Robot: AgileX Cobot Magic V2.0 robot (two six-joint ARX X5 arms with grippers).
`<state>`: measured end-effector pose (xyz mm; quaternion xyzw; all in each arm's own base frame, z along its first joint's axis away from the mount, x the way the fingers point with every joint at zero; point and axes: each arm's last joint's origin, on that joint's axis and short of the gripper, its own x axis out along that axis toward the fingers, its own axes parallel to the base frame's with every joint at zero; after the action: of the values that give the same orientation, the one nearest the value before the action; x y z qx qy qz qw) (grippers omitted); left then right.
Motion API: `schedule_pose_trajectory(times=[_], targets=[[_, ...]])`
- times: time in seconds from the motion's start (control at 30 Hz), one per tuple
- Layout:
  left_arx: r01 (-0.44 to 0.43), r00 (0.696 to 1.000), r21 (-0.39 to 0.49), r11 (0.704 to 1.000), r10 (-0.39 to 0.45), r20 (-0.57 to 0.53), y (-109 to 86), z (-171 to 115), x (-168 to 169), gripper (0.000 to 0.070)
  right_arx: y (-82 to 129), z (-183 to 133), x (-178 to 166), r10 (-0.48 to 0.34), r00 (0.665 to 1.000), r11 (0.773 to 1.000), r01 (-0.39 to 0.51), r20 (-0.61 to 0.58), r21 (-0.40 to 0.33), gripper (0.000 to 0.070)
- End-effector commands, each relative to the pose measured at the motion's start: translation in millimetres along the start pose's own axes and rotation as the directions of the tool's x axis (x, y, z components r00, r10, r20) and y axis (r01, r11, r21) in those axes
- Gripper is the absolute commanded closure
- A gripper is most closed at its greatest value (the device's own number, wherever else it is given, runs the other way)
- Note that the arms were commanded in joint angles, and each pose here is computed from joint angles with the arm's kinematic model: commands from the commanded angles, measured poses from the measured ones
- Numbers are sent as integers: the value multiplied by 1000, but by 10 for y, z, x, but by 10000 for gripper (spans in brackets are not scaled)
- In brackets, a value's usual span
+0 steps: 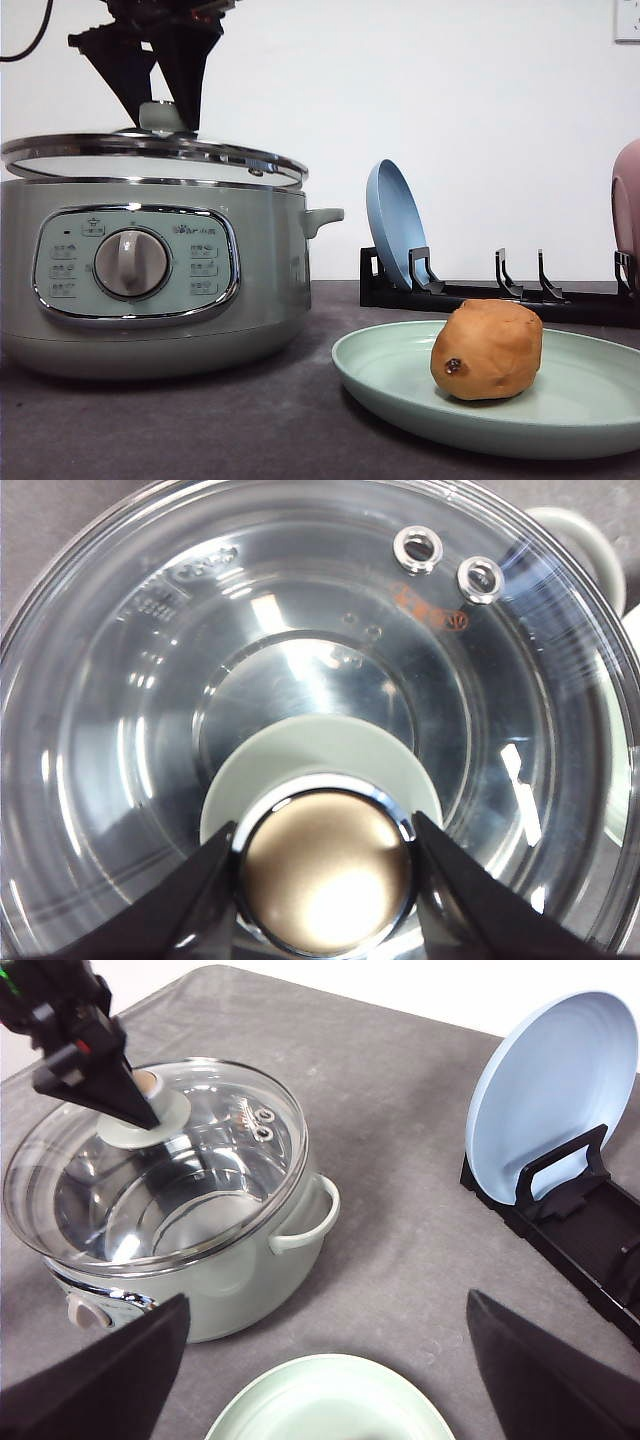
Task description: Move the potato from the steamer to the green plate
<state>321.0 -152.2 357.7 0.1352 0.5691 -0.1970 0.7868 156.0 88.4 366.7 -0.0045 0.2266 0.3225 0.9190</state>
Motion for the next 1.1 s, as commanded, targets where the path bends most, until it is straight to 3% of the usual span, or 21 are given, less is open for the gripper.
schedule_pose_trajectory(times=[0.0,1.07], targets=[[-6,1000,10,1000,6,25,-9,70,6,700,14,49,-20,1,1000,1000,-1,17,-14,141],[-12,1000,12,1000,12,27,20,118,88,700,15,23,-21,8,1000,1000,-8,-10,-12,141]])
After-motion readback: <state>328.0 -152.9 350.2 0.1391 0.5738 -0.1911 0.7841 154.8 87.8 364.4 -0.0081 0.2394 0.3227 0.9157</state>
